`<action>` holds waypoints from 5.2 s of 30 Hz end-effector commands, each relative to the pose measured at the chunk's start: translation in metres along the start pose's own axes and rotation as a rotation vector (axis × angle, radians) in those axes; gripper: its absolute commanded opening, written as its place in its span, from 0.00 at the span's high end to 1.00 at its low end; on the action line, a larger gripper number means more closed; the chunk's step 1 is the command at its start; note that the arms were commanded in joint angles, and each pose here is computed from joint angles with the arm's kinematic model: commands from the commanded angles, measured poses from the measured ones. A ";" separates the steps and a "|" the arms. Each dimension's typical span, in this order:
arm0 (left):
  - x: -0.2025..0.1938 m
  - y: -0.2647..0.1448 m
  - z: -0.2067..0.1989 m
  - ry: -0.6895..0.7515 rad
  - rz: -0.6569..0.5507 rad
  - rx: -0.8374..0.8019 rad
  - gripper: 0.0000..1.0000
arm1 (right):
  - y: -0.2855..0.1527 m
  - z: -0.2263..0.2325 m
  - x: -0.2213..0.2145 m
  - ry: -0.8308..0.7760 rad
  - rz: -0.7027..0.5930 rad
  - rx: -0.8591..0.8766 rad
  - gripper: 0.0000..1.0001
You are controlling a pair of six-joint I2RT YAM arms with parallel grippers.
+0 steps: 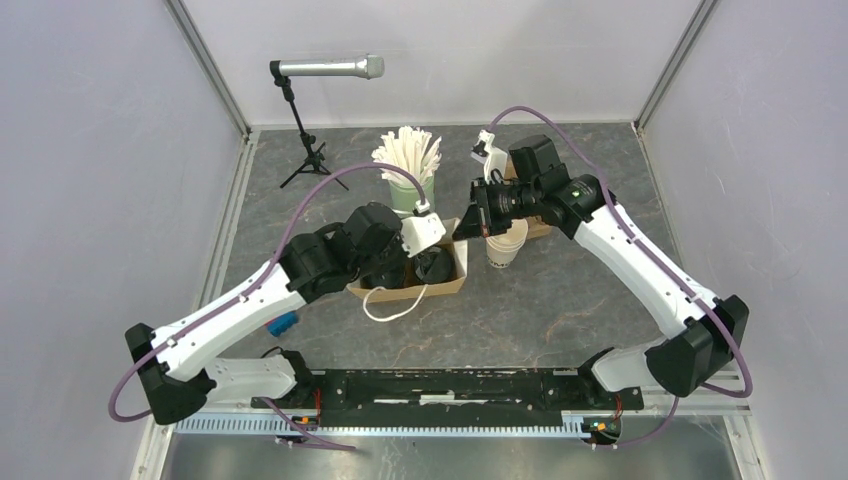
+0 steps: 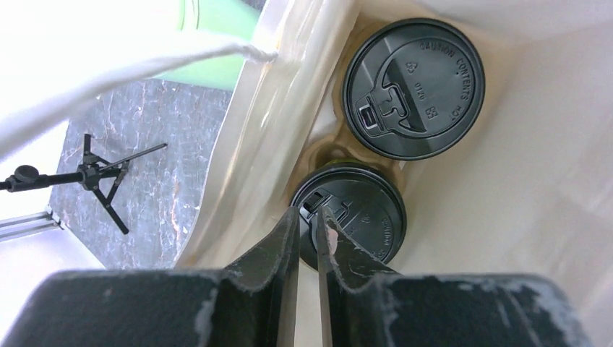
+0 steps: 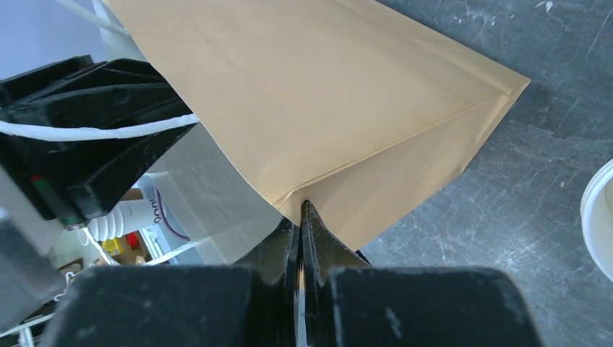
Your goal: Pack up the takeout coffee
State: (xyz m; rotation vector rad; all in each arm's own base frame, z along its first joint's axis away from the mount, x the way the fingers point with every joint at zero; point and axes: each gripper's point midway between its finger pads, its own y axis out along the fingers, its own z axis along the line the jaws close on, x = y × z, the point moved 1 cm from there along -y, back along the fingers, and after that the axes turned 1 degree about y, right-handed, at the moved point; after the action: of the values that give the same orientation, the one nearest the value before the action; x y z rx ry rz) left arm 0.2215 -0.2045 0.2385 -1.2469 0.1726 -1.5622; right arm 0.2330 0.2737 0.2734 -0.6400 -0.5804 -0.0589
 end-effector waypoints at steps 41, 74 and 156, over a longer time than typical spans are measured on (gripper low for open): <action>0.050 -0.133 0.160 -0.761 -0.300 0.594 0.14 | -0.028 -0.017 0.137 -0.185 -0.421 -0.204 0.49; -0.115 -0.086 0.081 -1.054 -0.048 0.509 0.00 | 0.079 -0.122 0.226 -0.202 -0.567 -0.308 0.58; -0.100 -0.070 0.079 -1.015 -0.059 0.412 0.00 | 0.034 -0.057 0.251 -0.298 -0.595 -0.267 1.00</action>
State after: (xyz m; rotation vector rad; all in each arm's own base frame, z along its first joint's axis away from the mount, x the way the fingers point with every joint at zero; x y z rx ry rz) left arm 0.2188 -0.0614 0.2473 -1.5693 -0.7885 -0.7162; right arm 0.4861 0.3058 0.2885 -0.7867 -0.9528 -0.5449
